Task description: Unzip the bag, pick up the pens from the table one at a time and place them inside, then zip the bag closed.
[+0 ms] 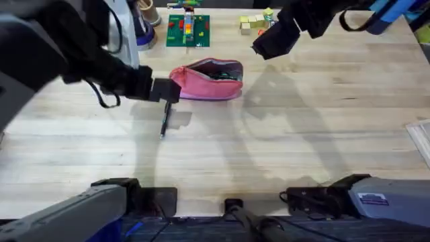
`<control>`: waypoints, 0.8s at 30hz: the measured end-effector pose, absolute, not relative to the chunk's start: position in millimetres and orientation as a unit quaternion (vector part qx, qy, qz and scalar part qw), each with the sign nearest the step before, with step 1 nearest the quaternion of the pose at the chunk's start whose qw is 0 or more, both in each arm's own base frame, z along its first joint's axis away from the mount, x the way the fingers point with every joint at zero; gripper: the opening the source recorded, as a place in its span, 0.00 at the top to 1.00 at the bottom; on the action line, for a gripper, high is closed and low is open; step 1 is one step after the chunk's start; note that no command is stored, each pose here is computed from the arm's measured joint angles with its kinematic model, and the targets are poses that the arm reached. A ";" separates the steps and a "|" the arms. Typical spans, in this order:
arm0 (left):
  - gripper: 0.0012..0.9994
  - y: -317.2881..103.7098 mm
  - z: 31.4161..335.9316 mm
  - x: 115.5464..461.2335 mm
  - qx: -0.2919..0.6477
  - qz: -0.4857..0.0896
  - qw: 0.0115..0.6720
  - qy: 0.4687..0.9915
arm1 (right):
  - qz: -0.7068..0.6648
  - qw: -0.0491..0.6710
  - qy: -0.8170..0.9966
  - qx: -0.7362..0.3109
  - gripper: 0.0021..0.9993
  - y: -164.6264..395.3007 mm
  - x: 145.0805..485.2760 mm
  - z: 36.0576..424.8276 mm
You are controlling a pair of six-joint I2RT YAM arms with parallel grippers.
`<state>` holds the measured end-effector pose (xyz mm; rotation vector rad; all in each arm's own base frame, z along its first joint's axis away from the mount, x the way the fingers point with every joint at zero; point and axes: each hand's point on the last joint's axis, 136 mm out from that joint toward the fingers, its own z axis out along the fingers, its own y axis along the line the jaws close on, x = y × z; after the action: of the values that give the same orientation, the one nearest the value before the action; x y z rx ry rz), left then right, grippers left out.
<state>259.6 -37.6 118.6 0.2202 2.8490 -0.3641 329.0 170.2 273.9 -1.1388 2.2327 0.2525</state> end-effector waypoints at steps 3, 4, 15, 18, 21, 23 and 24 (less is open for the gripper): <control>0.00 -32.8 100.1 254.6 0.052 -0.106 0.118 0.986 | 0.096 0.307 0.844 -0.430 0.00 170.2 329.1 274.1; 0.00 -32.6 95.6 253.0 0.049 -0.100 0.115 0.987 | 0.095 0.307 0.843 -0.430 0.00 170.3 329.3 274.2; 0.00 -44.2 91.6 256.3 0.059 -0.093 0.122 0.986 | 0.093 0.324 0.838 -0.430 0.00 172.7 336.0 279.4; 0.00 -44.2 92.0 257.7 0.057 -0.093 0.125 0.986 | 0.093 0.324 0.837 -0.430 0.00 172.8 336.2 279.4; 0.00 -40.4 88.8 257.4 0.043 -0.083 0.118 0.989 | 0.093 0.324 0.837 -0.430 0.00 172.8 336.2 279.4; 0.00 -37.3 81.4 255.4 0.035 -0.072 0.101 0.992 | 0.093 0.325 0.837 -0.430 0.00 172.9 336.4 279.7; 0.00 -37.0 76.6 254.6 0.034 -0.067 0.091 0.993 | 0.093 0.326 0.837 -0.430 0.00 173.0 336.6 280.0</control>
<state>254.6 -37.0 76.6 0.1006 2.9500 -0.1998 336.6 173.0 280.0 -1.1261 2.1933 0.2443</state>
